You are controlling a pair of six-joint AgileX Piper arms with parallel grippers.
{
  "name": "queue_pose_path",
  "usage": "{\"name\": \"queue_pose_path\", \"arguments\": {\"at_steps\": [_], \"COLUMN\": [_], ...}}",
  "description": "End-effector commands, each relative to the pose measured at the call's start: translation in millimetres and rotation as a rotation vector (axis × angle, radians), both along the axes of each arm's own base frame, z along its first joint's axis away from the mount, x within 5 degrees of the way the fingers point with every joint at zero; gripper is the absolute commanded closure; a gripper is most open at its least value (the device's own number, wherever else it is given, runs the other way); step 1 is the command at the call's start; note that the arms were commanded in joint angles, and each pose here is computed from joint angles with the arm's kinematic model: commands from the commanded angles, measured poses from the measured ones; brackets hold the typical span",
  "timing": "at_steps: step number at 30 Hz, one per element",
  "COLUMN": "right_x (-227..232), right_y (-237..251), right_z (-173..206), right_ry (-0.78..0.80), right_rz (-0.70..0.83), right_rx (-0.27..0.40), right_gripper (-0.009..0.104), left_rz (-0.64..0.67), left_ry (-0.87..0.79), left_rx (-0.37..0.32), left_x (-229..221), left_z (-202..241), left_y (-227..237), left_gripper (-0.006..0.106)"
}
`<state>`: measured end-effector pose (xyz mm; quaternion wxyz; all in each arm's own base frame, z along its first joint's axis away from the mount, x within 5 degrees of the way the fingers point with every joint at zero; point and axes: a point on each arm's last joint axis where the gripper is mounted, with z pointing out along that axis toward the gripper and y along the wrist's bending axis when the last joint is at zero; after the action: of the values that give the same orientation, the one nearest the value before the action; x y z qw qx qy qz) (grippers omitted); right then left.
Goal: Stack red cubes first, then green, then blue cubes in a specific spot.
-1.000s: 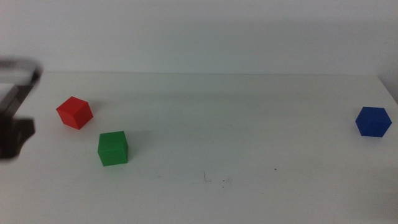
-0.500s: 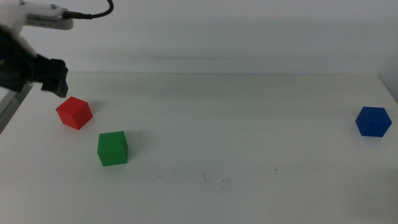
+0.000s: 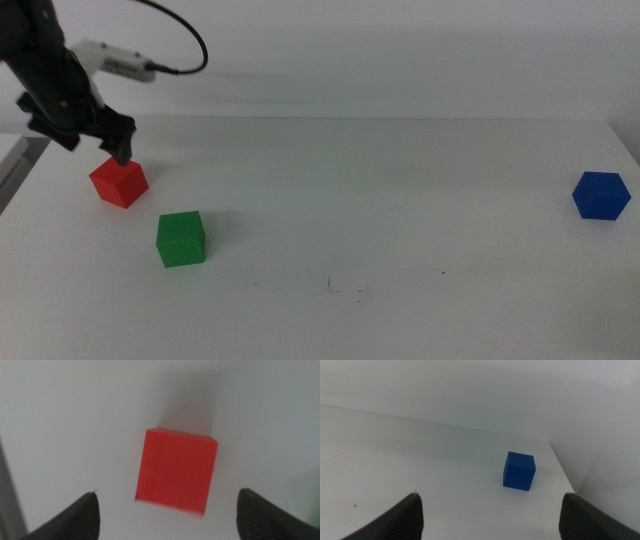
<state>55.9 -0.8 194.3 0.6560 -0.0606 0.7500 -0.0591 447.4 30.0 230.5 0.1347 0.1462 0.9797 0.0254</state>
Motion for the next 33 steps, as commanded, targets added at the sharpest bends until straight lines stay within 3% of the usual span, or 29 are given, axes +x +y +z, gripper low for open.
{"name": "queue_pose_path", "arguments": {"at_steps": [1,11,14,16,22,26,28,30,33], "right_x": [-0.1,-0.1,-0.1,-0.1,-0.1,-0.1,-0.1,-0.1,-0.1], "right_y": [0.0,0.0,0.0,0.0,0.0,0.0,0.0,0.0,0.0], "right_z": [-0.2,-0.2,-0.2,-0.2,-0.2,-0.2,-0.2,-0.2,-0.2], "right_ry": [-0.01,-0.01,-0.01,-0.01,-0.01,-0.01,-0.01,-0.01,-0.01], "right_rz": [0.001,0.001,0.001,0.001,0.001,0.001,0.001,0.001,0.001], "right_rx": [-0.009,-0.009,-0.009,-0.009,-0.009,-0.009,-0.009,-0.009,-0.009], "right_gripper": [0.004,0.004,0.004,0.004,0.004,0.004,0.004,0.004,0.004], "left_rz": [-0.01,-0.035,-0.04,-0.048,0.039,0.153,0.201,0.296,0.267], "left_ry": [-0.001,0.026,0.019,0.031,0.127,0.14,0.083,0.041,-0.004], "left_rx": [-0.012,-0.028,-0.025,-0.025,-0.1,-0.075,-0.055,-0.081,-0.077], "left_x": [6.8,20.4,23.3,23.1,8.9,-15.9,-28.9,-46.1,-80.0], "left_z": [-11.3,-55.6,-63.0,-65.4,-43.1,-1.2,17.8,28.2,30.0], "left_y": [0.8,0.0,0.3,0.3,-12.2,-78.5,-126.9,-180.8,-258.9], "left_gripper": [0.007,0.007,0.013,0.024,0.078,0.102,0.102,0.102,0.102]}}
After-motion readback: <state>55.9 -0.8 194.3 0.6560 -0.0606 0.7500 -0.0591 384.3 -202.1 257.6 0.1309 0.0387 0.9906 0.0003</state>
